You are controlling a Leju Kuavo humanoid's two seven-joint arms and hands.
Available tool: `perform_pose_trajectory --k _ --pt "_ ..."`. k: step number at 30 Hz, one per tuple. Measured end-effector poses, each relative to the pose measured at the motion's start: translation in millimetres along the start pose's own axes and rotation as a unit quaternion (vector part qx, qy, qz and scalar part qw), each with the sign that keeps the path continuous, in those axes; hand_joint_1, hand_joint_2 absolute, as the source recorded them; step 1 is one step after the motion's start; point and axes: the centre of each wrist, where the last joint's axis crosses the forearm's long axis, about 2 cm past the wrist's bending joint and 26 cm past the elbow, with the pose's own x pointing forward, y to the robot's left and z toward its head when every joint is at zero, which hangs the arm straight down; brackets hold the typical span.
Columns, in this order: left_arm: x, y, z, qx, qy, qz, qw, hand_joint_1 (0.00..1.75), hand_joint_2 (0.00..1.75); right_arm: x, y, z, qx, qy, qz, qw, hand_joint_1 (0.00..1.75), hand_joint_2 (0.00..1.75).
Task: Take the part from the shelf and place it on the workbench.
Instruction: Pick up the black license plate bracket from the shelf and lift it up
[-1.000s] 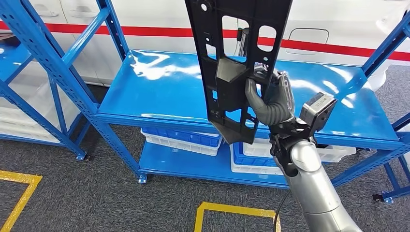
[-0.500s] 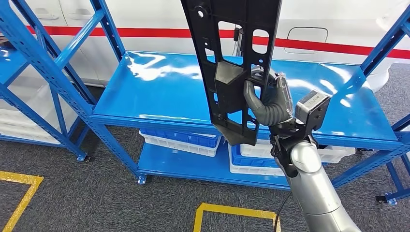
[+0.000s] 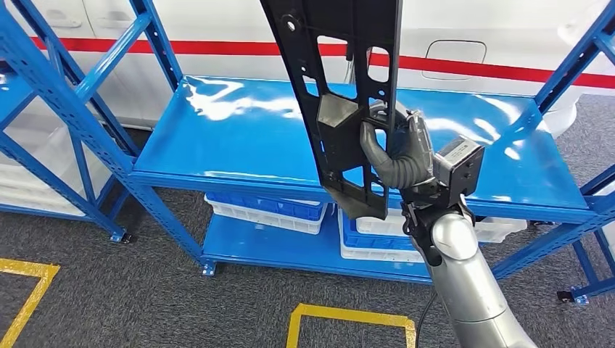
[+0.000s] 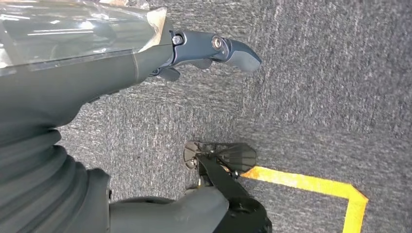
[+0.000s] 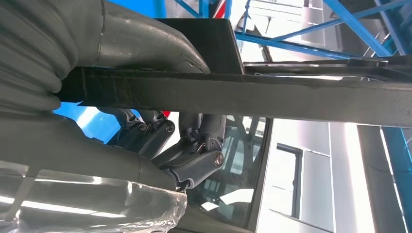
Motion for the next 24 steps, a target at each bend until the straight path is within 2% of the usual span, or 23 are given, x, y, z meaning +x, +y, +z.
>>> perform_pose_trajectory --k 24 --pt "-0.6 -8.5 2.4 -0.007 -0.006 0.003 1.0 0.0 1.75 -2.5 -6.3 8.0 -0.023 0.008 0.02 1.0 1.75 1.75"
